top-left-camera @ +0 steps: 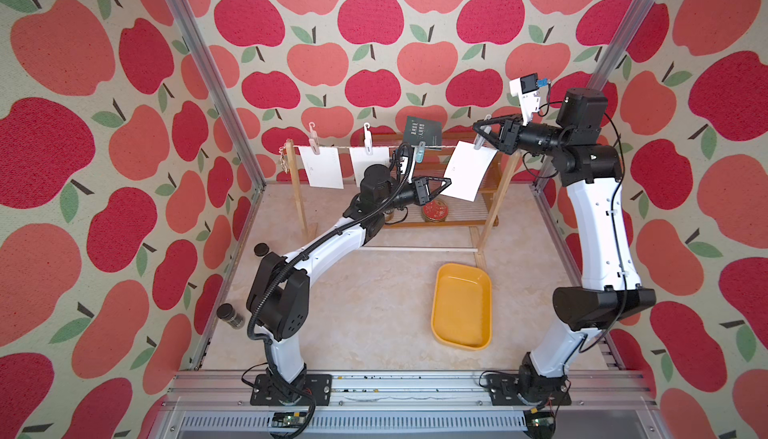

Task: Remove the postcards from the strings
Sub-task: Remove the clamp from the clothesline, then place the postcard at the center of the board.

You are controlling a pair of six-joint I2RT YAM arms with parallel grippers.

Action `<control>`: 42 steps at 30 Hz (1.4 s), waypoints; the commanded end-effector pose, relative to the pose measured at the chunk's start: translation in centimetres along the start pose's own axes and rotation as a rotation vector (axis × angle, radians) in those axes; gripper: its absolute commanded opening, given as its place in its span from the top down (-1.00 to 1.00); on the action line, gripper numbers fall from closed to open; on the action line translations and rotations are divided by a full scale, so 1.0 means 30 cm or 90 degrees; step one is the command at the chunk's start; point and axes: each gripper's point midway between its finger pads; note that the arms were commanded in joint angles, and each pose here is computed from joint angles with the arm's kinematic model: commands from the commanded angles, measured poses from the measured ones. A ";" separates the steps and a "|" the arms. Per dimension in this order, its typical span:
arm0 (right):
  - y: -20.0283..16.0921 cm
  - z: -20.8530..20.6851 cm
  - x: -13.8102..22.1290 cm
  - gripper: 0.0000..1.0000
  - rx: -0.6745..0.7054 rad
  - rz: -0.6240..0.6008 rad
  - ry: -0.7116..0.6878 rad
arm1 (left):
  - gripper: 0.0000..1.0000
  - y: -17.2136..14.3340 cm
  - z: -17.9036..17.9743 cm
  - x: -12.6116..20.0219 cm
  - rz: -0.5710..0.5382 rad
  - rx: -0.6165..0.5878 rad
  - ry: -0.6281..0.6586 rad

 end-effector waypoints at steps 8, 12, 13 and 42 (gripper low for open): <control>0.109 0.049 0.060 0.53 0.037 -0.048 -0.042 | 1.00 -0.050 0.032 -0.004 0.015 -0.004 0.017; 0.118 0.057 0.073 0.53 0.042 -0.051 -0.047 | 1.00 -0.080 0.030 0.000 0.028 -0.010 0.022; 0.118 0.060 0.074 0.53 0.043 -0.051 -0.047 | 1.00 -0.085 0.033 0.006 0.029 -0.012 0.025; 0.089 0.205 0.124 0.54 0.031 -0.069 -0.006 | 1.00 -0.328 0.146 0.269 0.090 -0.023 0.207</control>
Point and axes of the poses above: each gripper's point midway between its finger pads, its own x axis back along the fingers, its own z axis along the line the jaws close on, y = z × x, and after that the axes turned 9 degrees about x, right-handed
